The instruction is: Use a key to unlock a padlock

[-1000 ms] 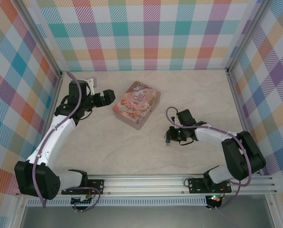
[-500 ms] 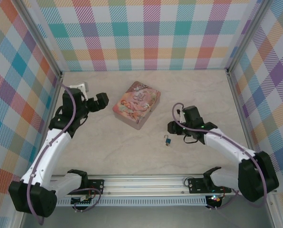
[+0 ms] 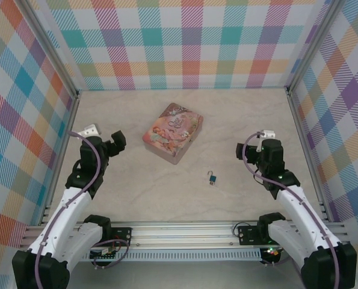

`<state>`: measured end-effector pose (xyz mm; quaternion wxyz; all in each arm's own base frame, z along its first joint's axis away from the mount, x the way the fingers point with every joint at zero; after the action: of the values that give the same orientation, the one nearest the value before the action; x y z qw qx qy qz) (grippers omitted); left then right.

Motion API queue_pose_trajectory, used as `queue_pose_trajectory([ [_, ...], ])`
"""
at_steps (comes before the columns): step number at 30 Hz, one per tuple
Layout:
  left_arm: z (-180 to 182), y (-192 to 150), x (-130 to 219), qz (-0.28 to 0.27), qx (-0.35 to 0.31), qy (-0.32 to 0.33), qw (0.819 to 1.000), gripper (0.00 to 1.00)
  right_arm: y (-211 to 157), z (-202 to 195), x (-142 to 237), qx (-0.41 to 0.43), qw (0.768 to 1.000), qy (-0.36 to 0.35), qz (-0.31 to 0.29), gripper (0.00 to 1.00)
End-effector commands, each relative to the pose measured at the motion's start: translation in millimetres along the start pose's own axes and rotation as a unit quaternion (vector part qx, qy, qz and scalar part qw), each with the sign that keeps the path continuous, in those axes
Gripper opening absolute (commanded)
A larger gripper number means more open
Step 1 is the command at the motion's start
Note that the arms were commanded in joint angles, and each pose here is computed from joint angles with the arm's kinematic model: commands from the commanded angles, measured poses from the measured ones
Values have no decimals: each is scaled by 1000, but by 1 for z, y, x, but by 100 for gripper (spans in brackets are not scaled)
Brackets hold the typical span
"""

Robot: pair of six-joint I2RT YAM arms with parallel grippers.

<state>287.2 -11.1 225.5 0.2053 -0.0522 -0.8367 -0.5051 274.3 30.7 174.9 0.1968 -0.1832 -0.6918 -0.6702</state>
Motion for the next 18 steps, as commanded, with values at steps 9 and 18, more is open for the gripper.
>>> queue_pose_trajectory([
  [9,27,-24,-20,-10,-57,61,997,100,-41,-32,-37,-12,999,-38,-28,100],
  [18,36,-46,-43,-7,-98,75,992,100,-11,-23,-57,19,992,-1,-126,100],
])
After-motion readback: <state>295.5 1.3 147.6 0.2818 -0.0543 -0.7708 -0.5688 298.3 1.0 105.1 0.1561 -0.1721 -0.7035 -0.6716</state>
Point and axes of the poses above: each hand's point on the last joint's axis, 136 mm out from that joint toward the fingers, its own x axis back along the fingers, its own z axis along the line the jaws close on, y = z × x, the point moved 3 cm from there along x, back along the fingers, and after that the axes turned 8 degrees about x, right-handed, at the moved point
